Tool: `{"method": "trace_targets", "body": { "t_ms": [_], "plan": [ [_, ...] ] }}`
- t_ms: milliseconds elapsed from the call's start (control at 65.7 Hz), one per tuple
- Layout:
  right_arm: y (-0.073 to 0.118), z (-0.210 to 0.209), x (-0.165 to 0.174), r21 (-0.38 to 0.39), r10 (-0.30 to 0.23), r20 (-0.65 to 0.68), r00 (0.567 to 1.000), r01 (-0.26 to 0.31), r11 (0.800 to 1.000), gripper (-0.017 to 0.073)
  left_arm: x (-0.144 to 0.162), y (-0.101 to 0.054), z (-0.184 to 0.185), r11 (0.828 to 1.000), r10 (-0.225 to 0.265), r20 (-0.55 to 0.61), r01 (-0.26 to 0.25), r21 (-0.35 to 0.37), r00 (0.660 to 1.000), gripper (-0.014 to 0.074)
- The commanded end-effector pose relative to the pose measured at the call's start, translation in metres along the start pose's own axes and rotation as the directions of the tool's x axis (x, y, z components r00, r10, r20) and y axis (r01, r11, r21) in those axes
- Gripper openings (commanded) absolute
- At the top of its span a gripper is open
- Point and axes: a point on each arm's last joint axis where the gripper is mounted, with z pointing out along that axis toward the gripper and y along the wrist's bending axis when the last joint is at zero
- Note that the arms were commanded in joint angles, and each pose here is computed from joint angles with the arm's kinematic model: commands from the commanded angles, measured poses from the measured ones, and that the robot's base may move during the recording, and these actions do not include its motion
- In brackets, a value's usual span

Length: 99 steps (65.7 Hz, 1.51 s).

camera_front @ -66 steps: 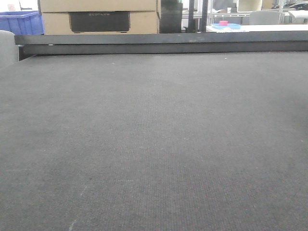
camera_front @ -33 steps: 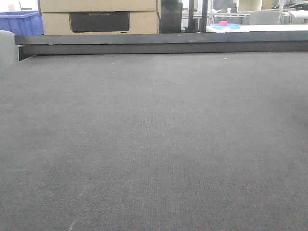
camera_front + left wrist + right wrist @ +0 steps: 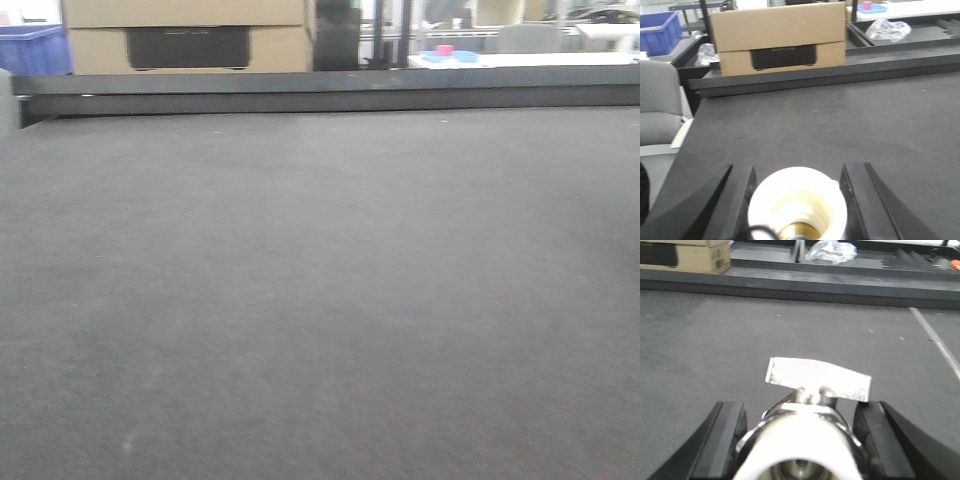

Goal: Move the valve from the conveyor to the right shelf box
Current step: 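Drive the base to the steel shelf holding both valves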

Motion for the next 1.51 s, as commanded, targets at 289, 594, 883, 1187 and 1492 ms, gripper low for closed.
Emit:
{"method": "trace_targets", "body": {
  "t_ms": [289,594,883,1187,1492],
  "plan": [
    [-0.0013,-0.0061,-0.0131,0.02,-0.007,0.113,0.994,0.005,1.0,-0.0151,-0.0078,0.0003,-0.0042,1.0,-0.008,0.075,0.008,-0.002,0.997,-0.0111],
    [-0.0013,-0.0061,-0.0132,0.021,-0.007,0.113,0.994,0.004,1.0,-0.0151,-0.0078,0.0003,-0.0042,1.0,-0.008,0.075,0.008,-0.002,0.997,-0.0111],
    [-0.0013,-0.0061,-0.0132,0.021,-0.007,0.113,0.994,0.004,1.0,-0.0151,-0.0078,0.0003,-0.0042,1.0,-0.008,0.075,0.008,-0.002,0.997,-0.0111],
    [-0.0013,-0.0061,-0.0132,0.021,-0.007,0.113,0.994,0.004,1.0,-0.0151,-0.0078,0.0003,-0.0042,1.0,-0.008,0.075,0.008,-0.002,0.997,-0.0111],
    [-0.0013,-0.0061,-0.0132,0.021,-0.007,0.113,0.994,0.004,1.0,-0.0151,-0.0078,0.0003,-0.0042,1.0,-0.008,0.075,0.008,-0.002,0.997,-0.0111]
  ]
}}
